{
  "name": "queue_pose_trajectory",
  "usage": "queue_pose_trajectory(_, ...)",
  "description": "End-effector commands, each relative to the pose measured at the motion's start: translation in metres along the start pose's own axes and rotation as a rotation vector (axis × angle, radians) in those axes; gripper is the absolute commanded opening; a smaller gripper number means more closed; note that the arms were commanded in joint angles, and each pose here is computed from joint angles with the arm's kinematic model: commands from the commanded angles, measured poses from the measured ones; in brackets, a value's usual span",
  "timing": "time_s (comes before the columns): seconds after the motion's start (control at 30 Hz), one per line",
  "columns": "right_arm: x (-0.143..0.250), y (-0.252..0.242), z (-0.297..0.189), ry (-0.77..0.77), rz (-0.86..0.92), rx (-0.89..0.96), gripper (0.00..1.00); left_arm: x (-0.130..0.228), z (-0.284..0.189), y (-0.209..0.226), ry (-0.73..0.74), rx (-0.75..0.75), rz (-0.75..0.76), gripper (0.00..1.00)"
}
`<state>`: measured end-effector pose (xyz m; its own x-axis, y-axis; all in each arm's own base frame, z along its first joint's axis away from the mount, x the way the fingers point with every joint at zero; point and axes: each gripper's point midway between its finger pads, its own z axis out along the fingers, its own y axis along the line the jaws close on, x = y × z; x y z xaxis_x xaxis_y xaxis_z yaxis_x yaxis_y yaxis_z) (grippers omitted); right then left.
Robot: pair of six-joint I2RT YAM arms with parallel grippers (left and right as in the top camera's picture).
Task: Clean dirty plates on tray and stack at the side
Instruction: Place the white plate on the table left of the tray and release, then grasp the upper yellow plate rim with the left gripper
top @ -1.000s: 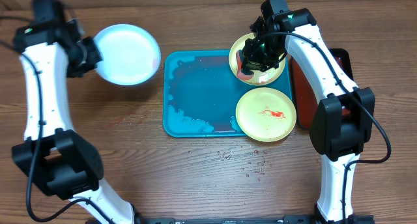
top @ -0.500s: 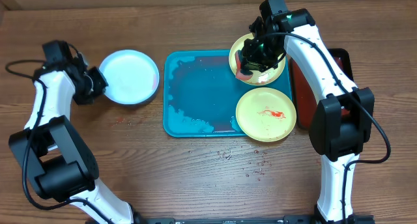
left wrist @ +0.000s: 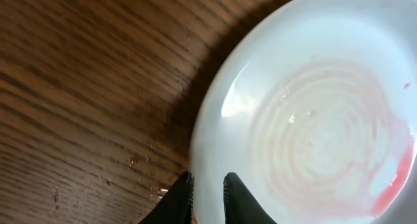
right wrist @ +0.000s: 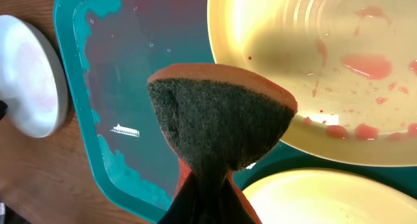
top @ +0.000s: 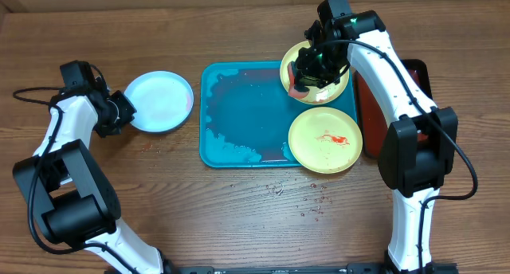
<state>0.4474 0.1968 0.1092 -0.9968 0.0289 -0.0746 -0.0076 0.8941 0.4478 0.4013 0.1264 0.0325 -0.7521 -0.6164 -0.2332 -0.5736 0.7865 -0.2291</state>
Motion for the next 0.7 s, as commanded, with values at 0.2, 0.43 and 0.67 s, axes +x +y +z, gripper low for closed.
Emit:
queue_pose_trajectory(0.2, -0.012, 0.013, -0.026, -0.078, -0.023, -0.039, 0.04, -0.011, -0.041, -0.014, -0.002, 0.0, 0.106, 0.37)
queue_pose_trajectory(0.43, -0.017, 0.02, -0.07, -0.17, -0.038, -0.06, 0.04, -0.021, -0.092, -0.062, -0.001, 0.048, 0.246, 0.43)
queue_pose_trajectory(0.67, -0.021, 0.008, -0.129, -0.284, -0.012, -0.07, 0.04, 0.028, -0.111, -0.16, 0.035, 0.129, 0.498, 0.54)
